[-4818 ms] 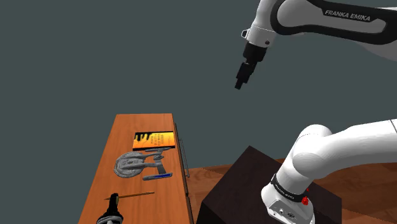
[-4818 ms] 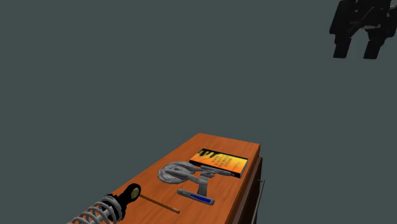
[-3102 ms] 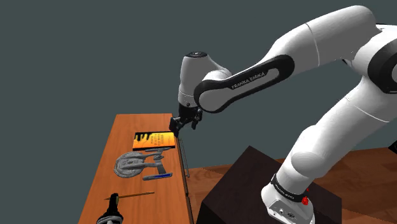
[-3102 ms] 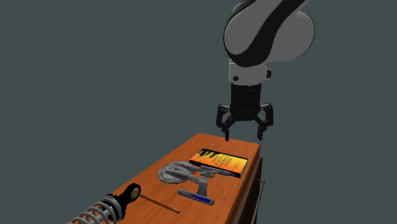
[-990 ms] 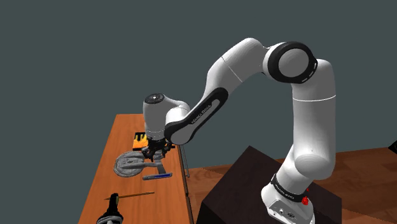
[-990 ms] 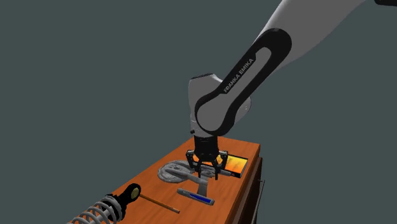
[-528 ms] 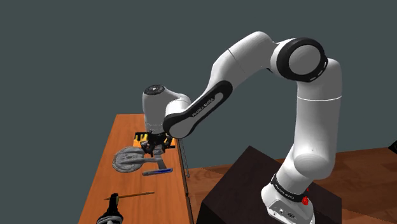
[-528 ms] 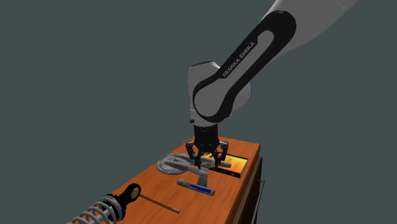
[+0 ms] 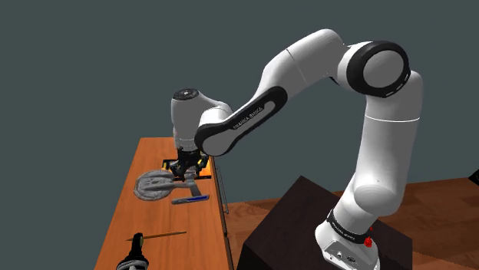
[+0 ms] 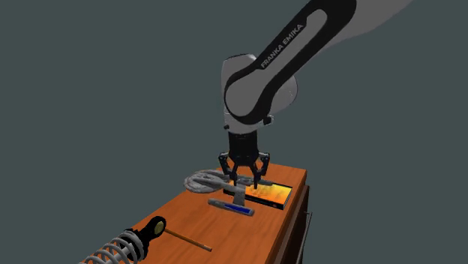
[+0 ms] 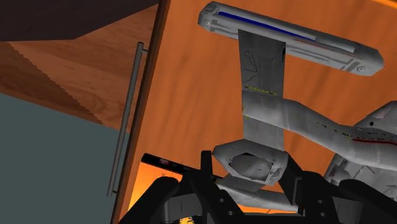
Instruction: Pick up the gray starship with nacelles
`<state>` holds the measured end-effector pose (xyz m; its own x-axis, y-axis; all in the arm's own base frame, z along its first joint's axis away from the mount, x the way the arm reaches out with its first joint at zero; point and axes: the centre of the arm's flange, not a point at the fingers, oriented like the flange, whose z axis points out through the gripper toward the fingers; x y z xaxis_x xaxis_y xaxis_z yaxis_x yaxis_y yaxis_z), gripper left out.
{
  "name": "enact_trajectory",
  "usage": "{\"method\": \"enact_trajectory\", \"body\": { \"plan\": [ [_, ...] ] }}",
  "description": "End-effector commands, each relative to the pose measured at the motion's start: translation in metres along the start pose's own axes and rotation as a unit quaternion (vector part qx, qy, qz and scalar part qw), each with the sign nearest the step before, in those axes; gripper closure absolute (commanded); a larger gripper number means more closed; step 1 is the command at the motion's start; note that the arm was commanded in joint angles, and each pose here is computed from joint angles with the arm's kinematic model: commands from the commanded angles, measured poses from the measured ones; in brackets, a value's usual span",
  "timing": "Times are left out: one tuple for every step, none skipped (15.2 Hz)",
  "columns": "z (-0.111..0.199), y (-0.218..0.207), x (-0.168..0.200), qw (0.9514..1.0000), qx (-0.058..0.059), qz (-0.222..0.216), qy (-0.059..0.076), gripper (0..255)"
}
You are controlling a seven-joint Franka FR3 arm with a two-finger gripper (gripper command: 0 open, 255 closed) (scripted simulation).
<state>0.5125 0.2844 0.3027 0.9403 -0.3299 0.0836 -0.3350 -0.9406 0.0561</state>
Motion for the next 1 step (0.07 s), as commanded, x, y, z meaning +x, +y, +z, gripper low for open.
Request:
{"method": "enact_trajectory", "body": {
  "plan": [
    [-0.0034,0.0002,0.0004,1.0,0.0,0.0,0.0,255]
  ]
}}
